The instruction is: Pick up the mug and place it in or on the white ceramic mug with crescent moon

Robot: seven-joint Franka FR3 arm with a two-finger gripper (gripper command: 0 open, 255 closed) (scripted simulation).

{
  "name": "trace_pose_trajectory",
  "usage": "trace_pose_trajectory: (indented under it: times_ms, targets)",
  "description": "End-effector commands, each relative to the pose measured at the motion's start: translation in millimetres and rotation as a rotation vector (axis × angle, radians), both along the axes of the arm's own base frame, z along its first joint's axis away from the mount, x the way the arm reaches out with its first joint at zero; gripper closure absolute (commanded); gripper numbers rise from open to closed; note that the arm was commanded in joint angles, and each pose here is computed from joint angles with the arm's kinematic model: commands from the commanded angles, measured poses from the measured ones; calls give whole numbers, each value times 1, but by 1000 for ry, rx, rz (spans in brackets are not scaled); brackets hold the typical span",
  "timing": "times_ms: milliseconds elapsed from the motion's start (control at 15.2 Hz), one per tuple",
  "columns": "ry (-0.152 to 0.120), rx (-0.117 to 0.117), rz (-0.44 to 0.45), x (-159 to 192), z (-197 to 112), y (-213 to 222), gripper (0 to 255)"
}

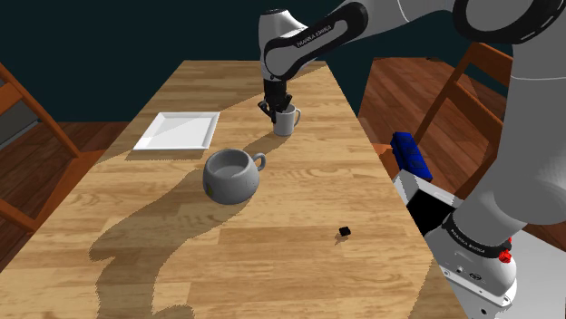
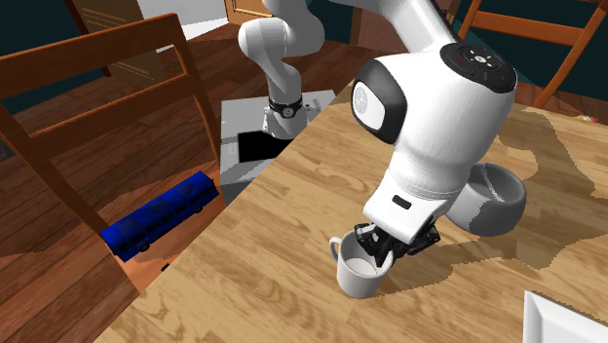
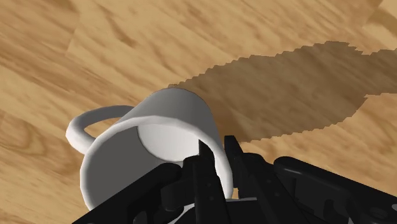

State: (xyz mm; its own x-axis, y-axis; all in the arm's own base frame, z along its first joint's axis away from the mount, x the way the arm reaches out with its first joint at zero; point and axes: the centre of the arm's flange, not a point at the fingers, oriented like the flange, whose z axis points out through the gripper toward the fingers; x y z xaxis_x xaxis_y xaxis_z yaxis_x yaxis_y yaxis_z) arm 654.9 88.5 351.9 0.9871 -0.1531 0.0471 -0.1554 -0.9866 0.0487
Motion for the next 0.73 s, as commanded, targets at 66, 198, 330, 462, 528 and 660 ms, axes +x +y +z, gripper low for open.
trace_pose_trajectory:
  times_ms: [66,198,330,462,528,660]
  targets:
    - [0,0,0,0,13,0,255]
    - [0,0,0,0,24,0,255]
    - [0,0,0,0,34,0,255]
    - [0,0,0,0,45,0,255]
    - [0,0,0,0,50,0,255]
    - [0,0,0,0,61,0,255]
